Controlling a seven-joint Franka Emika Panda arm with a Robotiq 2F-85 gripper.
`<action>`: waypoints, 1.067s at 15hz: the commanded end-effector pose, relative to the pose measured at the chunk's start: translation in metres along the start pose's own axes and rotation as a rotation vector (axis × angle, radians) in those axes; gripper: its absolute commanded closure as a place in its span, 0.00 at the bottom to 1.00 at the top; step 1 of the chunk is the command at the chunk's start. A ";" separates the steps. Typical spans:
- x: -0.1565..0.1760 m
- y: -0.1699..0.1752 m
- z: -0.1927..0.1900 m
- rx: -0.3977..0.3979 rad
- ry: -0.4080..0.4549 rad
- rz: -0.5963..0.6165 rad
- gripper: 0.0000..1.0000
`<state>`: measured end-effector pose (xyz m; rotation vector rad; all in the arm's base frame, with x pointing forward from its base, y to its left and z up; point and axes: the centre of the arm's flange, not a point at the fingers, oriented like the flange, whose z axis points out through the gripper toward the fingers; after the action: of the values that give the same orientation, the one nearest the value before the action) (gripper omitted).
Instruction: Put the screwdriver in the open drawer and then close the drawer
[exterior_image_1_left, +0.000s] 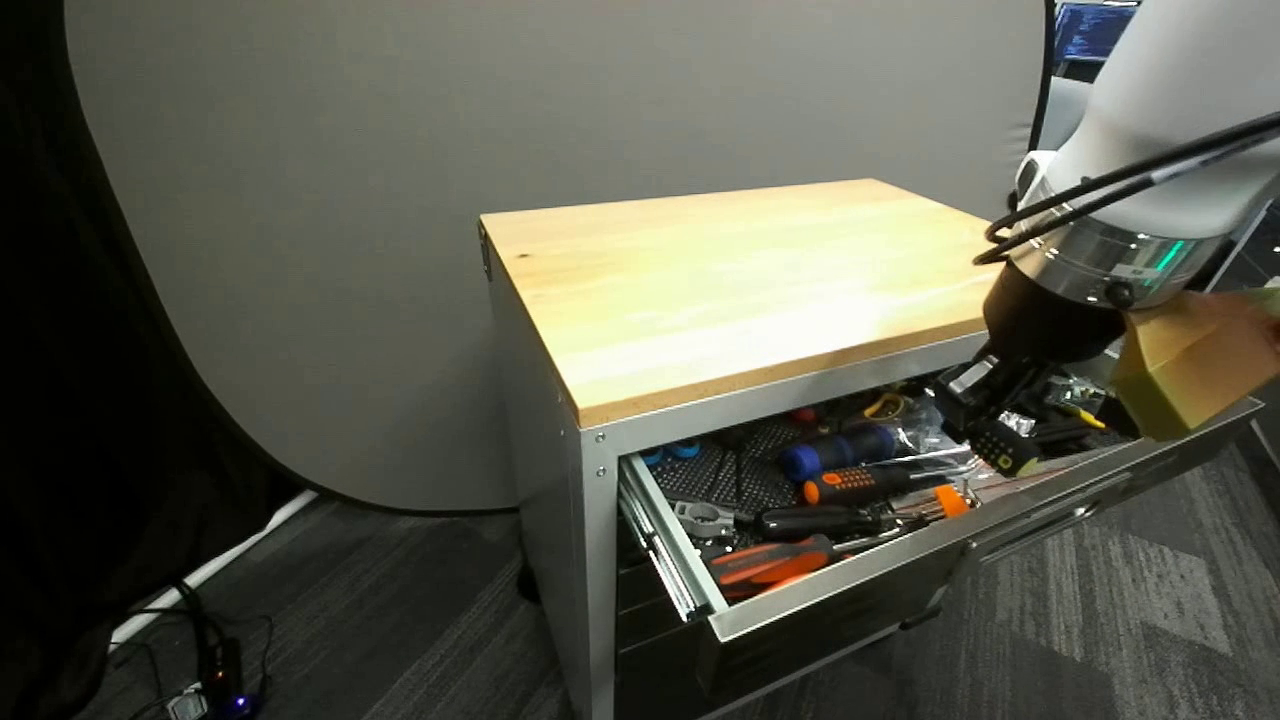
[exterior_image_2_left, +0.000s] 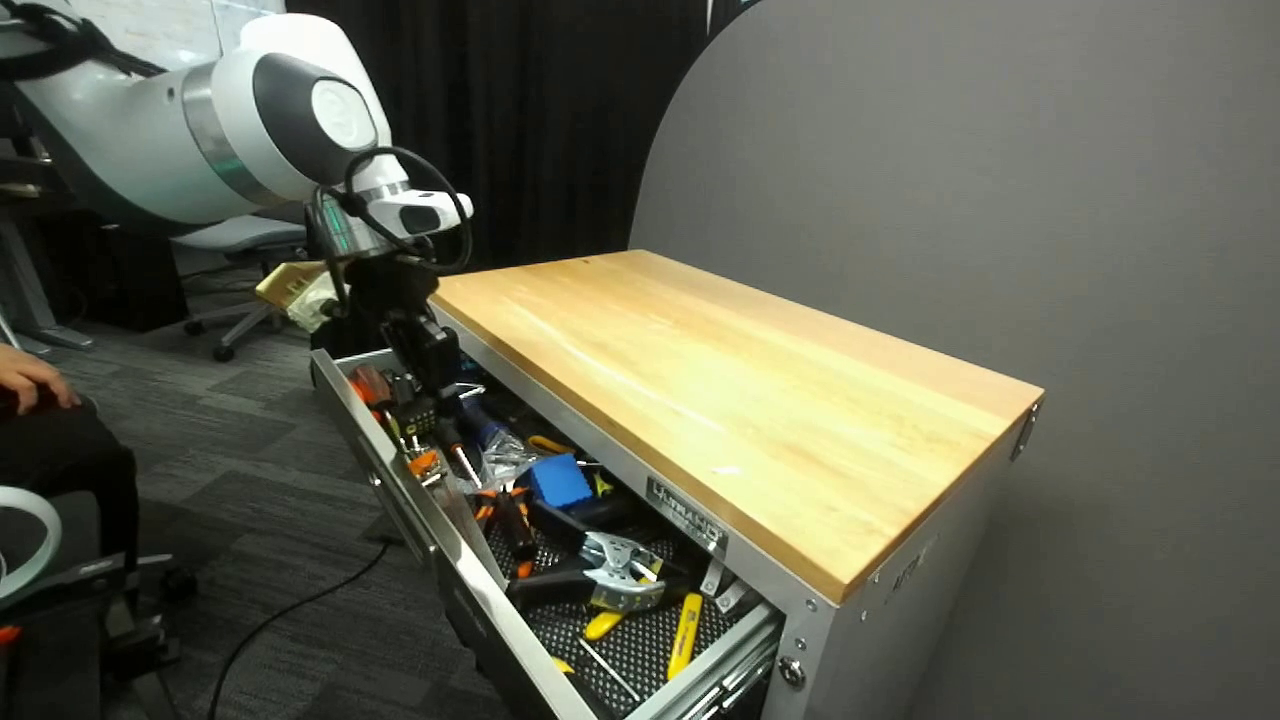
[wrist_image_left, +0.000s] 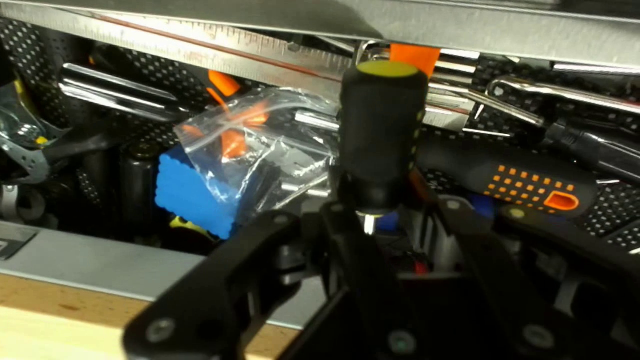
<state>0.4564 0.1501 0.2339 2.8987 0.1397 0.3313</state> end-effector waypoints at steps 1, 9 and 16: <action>0.000 -0.011 0.004 -0.028 0.045 -0.004 0.40; -0.034 0.034 0.013 -0.085 -0.257 -0.054 0.00; -0.058 0.047 0.007 -0.054 -0.436 -0.069 0.00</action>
<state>0.4221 0.1000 0.2100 2.8329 0.1236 -0.2201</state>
